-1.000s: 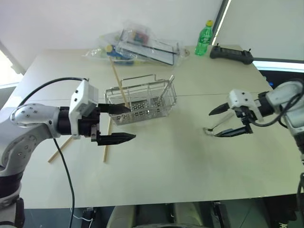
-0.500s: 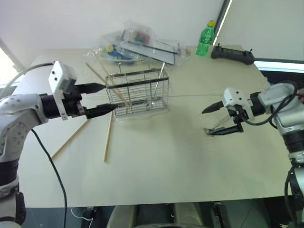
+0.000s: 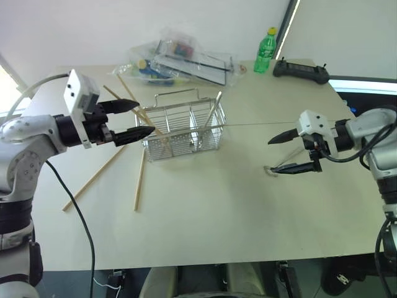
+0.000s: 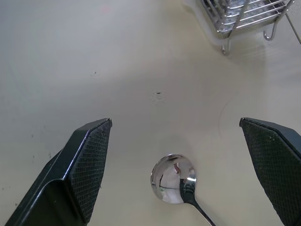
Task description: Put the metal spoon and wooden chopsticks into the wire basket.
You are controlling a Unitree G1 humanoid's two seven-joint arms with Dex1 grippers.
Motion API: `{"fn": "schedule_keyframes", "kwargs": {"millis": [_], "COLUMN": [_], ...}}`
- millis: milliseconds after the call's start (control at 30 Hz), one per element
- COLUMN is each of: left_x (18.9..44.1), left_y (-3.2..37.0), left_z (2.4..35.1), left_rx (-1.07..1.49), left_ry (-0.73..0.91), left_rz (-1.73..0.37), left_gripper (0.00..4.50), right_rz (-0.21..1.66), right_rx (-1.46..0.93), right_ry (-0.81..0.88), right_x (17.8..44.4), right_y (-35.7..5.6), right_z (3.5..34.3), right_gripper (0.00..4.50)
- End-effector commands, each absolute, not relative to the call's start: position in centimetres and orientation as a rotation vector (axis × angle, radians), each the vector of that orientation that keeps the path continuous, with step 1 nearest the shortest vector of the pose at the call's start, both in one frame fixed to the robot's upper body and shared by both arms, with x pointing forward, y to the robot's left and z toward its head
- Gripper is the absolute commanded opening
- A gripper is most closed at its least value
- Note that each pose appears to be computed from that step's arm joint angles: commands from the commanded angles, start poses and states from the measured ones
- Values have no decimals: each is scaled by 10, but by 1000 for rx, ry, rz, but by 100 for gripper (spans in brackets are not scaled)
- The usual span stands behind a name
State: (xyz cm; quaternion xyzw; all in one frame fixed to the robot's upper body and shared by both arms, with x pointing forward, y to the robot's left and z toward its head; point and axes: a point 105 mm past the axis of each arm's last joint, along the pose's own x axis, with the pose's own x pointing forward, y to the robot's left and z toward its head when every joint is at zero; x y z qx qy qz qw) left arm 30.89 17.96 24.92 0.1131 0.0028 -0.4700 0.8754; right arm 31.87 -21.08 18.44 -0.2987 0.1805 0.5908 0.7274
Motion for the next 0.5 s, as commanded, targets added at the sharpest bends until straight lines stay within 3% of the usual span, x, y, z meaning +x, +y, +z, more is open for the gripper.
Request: {"fn": "schedule_keyframes", "kwargs": {"millis": [33, 267, 500], "left_x": [308, 299, 279], "left_y": [178, 176, 203], "left_z": [262, 279, 330], "left_rx": [266, 312, 453], "left_ry": [-47, -96, -199], "left_rz": [-991, -999, -884], "left_gripper": [445, 445, 445], "right_rz": [1291, 1294, 1297], "right_rx": [-669, -677, -660], "right_ry": [343, 346, 346], "right_x": [317, 319, 319], "right_y": [-211, -212, -214], "right_z": [197, 197, 196], "right_gripper": [450, 450, 450]}}
